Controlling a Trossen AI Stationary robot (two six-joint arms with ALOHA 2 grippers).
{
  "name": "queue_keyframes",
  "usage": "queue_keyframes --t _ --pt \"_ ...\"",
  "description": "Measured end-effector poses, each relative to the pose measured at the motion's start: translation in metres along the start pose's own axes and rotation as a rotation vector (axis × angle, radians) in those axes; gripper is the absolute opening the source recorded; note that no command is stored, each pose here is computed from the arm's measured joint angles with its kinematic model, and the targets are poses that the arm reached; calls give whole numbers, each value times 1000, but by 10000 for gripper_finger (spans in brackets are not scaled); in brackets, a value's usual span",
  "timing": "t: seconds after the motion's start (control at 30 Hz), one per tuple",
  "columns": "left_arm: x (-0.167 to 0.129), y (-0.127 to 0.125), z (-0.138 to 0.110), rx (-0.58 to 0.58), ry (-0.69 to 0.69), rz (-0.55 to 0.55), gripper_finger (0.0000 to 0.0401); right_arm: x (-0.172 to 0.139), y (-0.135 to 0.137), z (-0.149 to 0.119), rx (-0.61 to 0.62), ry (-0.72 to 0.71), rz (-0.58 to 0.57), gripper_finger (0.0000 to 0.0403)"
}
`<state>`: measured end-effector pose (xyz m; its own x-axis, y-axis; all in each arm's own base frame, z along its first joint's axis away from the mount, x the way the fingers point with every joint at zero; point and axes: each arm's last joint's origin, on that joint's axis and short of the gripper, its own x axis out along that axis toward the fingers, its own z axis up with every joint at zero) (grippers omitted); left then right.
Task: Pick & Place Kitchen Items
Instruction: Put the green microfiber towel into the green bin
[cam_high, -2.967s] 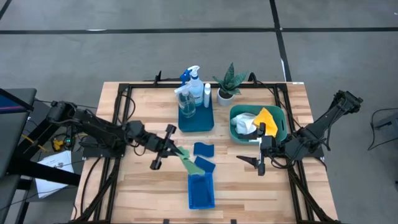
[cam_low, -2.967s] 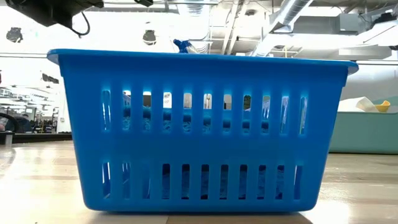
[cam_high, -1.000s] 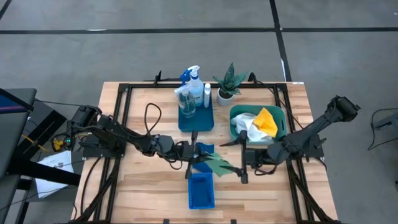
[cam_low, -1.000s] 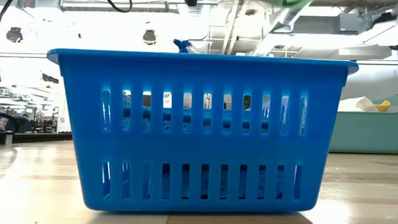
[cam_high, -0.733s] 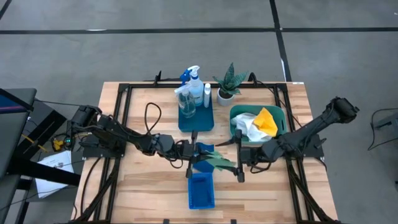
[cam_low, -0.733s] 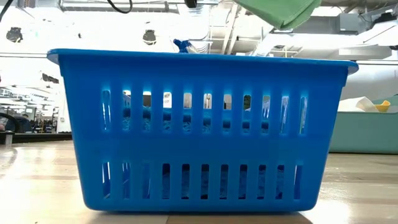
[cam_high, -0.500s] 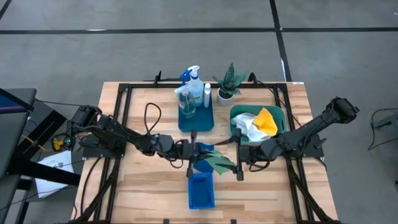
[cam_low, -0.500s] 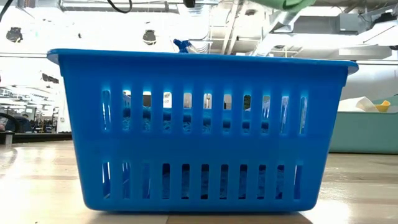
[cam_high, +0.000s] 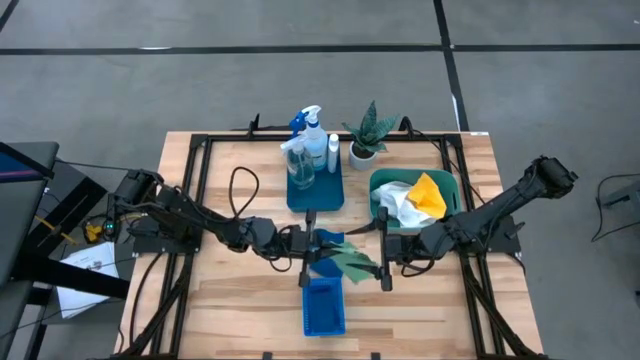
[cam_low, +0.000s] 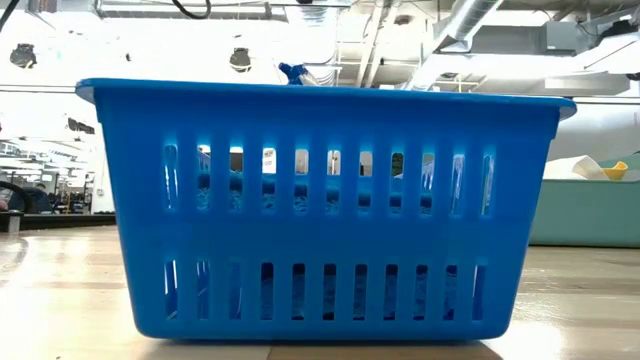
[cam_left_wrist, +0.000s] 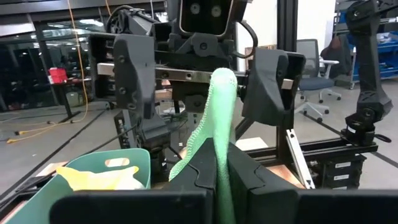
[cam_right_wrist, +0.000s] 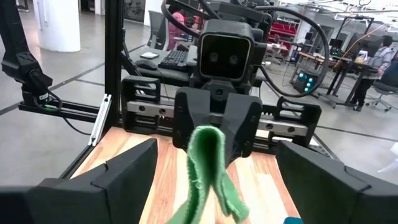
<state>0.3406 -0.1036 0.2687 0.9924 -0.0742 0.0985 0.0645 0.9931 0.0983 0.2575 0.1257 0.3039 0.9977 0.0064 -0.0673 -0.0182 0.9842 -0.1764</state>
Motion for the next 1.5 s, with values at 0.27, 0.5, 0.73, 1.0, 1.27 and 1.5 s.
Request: queue_keyframes --t 0.27,0.5,0.73,1.0,1.27,1.5 --pt "0 0 0 0 1 0 0 0 0 0 3 0 -2 316" --pt "0 0 0 2 2 0 0 0 0 0 3 0 -1 300" --pt "0 0 0 3 3 -1 0 0 0 0 3 0 -2 276" --pt "0 0 0 4 2 -12 0 0 0 0 3 0 -3 243" --pt "0 0 0 4 1 -22 0 0 0 0 3 1 -4 171" --pt "0 -1 0 4 1 -25 0 0 0 0 2 3 -4 90"
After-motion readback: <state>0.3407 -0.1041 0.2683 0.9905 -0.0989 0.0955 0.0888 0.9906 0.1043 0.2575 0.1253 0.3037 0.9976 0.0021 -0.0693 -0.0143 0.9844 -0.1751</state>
